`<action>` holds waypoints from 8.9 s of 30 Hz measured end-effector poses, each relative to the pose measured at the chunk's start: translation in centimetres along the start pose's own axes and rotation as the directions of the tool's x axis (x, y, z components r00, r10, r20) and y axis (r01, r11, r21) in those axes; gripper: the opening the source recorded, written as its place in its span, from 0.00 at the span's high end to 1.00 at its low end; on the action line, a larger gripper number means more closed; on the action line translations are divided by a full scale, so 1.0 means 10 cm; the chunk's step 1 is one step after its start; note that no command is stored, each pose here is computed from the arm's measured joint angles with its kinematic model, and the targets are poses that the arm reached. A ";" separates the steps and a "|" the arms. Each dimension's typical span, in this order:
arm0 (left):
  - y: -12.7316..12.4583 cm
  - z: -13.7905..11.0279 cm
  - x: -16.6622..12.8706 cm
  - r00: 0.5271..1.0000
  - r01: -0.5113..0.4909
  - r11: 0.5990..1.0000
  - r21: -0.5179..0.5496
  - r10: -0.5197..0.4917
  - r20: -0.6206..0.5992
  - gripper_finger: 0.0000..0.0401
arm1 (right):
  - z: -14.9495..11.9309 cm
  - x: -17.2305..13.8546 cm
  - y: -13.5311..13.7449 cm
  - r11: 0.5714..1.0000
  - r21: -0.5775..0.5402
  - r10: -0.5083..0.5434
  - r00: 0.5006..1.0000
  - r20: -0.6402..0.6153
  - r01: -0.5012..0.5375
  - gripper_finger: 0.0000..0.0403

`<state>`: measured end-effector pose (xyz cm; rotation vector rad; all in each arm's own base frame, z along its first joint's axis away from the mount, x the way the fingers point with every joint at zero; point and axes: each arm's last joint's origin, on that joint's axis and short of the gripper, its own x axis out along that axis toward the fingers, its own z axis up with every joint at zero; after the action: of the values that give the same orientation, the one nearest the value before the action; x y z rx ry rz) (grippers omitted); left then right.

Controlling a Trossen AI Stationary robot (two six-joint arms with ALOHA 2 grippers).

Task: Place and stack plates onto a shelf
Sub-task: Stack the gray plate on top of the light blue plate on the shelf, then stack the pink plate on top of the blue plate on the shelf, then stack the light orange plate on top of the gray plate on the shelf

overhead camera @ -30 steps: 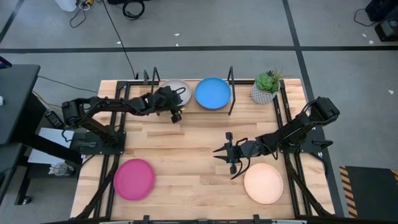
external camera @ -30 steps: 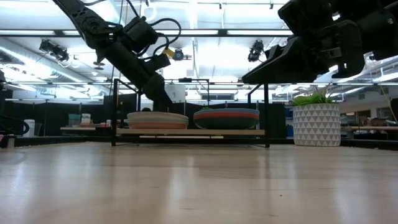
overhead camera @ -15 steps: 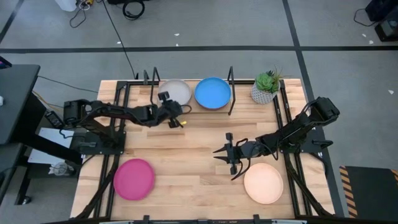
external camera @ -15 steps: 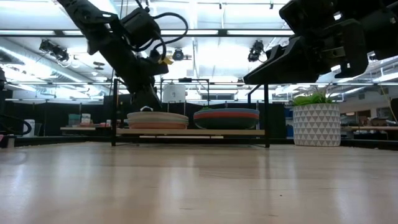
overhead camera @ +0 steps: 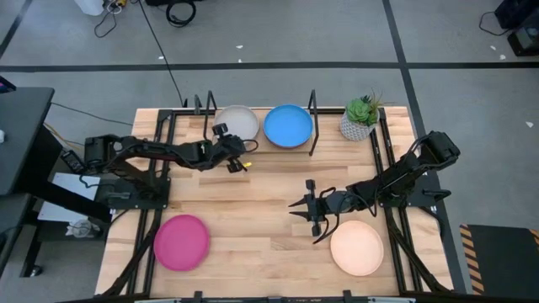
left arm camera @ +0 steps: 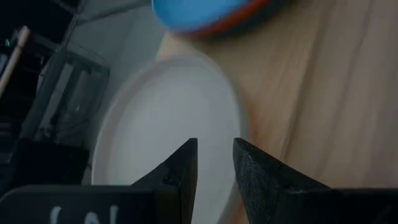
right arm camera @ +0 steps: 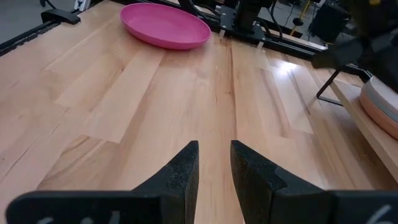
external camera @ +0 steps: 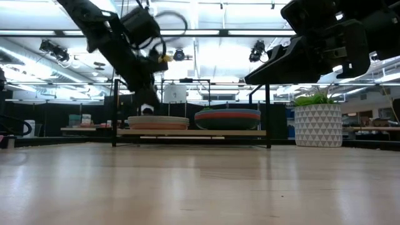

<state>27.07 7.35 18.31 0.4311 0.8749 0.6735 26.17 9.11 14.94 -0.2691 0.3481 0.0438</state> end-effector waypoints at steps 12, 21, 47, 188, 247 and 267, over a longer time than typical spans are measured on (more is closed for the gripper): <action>-0.51 0.05 -0.71 0.779 0.619 0.738 -0.268 -0.621 0.089 0.73 | 0.01 0.00 -0.01 0.997 -0.072 -0.024 1.000 0.002 0.024 0.75; -1.05 -0.16 -1.31 0.538 0.640 0.459 -0.616 -0.841 -0.067 0.73 | -0.02 0.02 -0.05 0.994 -0.100 0.033 0.999 -0.006 -0.033 0.75; -1.68 -0.19 -2.27 0.643 0.393 0.437 -0.809 -0.759 -0.097 0.73 | -0.02 0.08 -0.24 0.964 -0.236 0.137 0.990 0.032 -0.126 0.75; -1.58 0.55 -1.03 0.750 0.654 0.743 0.143 -0.661 0.006 0.82 | -0.16 -0.28 0.76 0.996 -0.079 -0.039 0.995 -0.097 0.031 0.75; -0.73 -0.63 -0.90 0.524 0.654 0.674 0.343 -0.731 0.438 0.89 | -0.05 -0.48 0.11 0.948 0.292 0.244 0.298 -0.923 0.129 0.62; -0.66 -0.58 -0.91 0.609 0.515 0.788 0.337 -0.613 0.503 0.89 | 0.29 -0.41 -0.09 0.849 0.514 0.483 0.213 -0.849 0.122 0.63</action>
<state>20.61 -3.30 16.07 0.4380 0.4086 -0.1499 23.38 9.06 19.16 0.3397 1.7058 0.0241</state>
